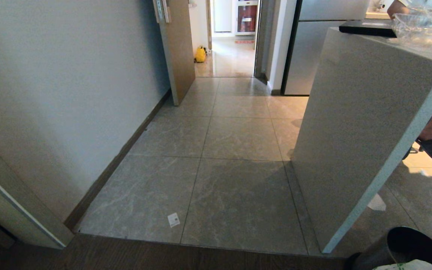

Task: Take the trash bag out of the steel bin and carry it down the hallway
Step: Put the trash bag at the door

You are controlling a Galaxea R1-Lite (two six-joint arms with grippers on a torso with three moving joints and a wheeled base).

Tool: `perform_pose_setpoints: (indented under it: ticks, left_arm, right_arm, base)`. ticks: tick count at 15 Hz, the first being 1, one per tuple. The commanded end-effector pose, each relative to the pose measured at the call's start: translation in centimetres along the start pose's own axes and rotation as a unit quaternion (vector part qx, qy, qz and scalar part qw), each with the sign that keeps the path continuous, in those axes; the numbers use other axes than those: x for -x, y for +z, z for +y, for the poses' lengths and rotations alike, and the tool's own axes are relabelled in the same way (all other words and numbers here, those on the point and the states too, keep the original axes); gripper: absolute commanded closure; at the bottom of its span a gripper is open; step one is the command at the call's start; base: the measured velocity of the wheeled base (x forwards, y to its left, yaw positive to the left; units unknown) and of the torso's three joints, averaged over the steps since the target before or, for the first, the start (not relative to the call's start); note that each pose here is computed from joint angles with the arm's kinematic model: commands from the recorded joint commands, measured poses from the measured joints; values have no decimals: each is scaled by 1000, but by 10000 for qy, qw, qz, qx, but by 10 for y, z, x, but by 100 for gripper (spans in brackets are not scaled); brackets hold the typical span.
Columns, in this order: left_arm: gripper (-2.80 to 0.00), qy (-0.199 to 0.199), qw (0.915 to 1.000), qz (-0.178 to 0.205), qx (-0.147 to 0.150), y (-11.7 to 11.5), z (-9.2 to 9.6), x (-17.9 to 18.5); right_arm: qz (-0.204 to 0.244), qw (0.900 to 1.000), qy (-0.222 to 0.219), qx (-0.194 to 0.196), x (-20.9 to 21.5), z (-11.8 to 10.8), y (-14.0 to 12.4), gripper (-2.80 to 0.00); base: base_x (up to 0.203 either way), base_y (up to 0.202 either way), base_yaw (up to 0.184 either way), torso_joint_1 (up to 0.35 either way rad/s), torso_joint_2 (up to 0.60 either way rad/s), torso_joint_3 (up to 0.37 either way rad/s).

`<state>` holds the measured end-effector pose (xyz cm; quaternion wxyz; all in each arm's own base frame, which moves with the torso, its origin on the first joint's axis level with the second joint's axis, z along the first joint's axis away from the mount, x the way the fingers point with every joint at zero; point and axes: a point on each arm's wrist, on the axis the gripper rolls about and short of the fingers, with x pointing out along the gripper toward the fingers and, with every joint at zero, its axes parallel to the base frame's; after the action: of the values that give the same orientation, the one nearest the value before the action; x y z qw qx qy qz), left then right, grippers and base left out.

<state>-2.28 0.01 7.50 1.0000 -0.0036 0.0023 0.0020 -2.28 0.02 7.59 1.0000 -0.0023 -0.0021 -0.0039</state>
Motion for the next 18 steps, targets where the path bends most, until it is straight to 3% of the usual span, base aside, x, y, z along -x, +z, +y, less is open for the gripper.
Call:
perform_pose_setpoints:
  ticks: [1,18]
  left_arm:
    - [0,3,10000,0,2,0,0,0]
    - [0,3,10000,0,2,0,0,0]
  right_arm:
    - [-2,10000,1,6,0,0,0,0]
    - [-2,10000,1,0,0,0,0,0]
  base:
    - [182,0,4,2,2,2]
    - [189,0,2,2,2,2]
